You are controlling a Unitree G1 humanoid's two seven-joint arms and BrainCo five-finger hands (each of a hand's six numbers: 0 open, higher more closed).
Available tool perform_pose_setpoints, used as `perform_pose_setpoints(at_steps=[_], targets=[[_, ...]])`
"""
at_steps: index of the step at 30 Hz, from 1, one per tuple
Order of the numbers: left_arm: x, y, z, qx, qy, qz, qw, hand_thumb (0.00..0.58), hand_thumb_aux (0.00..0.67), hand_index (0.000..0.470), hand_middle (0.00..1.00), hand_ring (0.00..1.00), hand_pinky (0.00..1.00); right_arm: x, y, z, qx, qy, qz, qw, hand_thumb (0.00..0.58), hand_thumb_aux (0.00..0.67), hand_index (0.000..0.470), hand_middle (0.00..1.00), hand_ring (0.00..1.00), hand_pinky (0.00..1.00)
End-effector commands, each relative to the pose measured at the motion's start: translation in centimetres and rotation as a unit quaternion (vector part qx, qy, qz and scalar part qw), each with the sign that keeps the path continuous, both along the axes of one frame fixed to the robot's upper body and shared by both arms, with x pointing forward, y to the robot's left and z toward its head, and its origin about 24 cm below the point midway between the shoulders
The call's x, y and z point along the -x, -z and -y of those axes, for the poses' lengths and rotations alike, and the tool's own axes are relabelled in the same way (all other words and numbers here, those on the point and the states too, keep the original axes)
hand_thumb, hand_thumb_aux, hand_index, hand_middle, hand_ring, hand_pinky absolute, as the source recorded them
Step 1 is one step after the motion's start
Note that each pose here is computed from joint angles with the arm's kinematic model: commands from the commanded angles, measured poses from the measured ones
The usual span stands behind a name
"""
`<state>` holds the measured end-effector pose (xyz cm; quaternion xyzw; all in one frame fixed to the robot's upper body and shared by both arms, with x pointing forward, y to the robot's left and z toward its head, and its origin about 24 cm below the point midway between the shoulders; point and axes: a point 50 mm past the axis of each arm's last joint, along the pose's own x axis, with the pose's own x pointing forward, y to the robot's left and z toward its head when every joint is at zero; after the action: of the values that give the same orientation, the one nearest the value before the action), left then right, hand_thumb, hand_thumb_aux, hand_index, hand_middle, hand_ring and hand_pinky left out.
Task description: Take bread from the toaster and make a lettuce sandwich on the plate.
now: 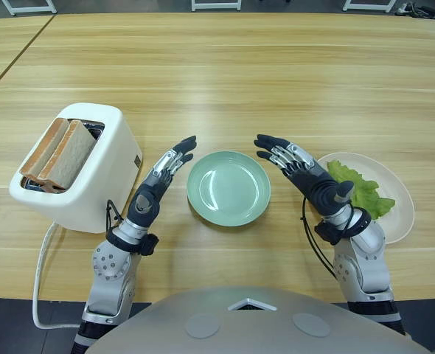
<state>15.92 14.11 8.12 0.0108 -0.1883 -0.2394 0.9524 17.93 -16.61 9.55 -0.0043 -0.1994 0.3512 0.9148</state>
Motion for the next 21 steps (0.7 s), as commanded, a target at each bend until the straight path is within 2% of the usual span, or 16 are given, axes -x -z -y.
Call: perform_pose_setpoints(at_steps=[1, 12, 16, 19, 21], targets=[[-0.1, 0.2, 0.1, -0.004, 0.004, -0.004, 1.000, 0.000, 0.000, 0.000, 0.00, 0.00, 0.00, -0.1, 0.1, 0.1, 0.005, 0.002, 0.000, 1.000, 0.000, 0.000, 0.000, 0.00, 0.00, 0.00], [0.1, 0.0, 1.1, 0.008, 0.039, -0.009, 0.999, 0.000, 0.000, 0.000, 0.00, 0.00, 0.00, -0.5, 0.4, 0.0, 0.006, 0.010, -0.001, 1.000, 0.000, 0.000, 0.000, 0.00, 0.00, 0.00], [1.0, -5.3, 1.5, 0.032, 0.055, 0.028, 0.998, 0.000, 0.000, 0.000, 0.00, 0.00, 0.00, -0.8, 0.7, -0.4, 0.004, 0.012, -0.003, 1.000, 0.000, 0.000, 0.000, 0.00, 0.00, 0.00], [1.0, -9.2, -2.1, -0.042, -0.032, 0.065, 0.996, 0.000, 0.000, 0.000, 0.00, 0.00, 0.00, -1.1, 0.7, -0.8, 0.001, 0.011, -0.003, 1.000, 0.000, 0.000, 0.000, 0.00, 0.00, 0.00], [1.1, -11.4, -5.6, -0.158, -0.135, 0.103, 0.973, 0.000, 0.000, 0.000, 0.00, 0.00, 0.00, -1.3, 0.8, -1.0, 0.000, 0.010, -0.003, 1.000, 0.000, 0.000, 0.000, 0.00, 0.00, 0.00]])
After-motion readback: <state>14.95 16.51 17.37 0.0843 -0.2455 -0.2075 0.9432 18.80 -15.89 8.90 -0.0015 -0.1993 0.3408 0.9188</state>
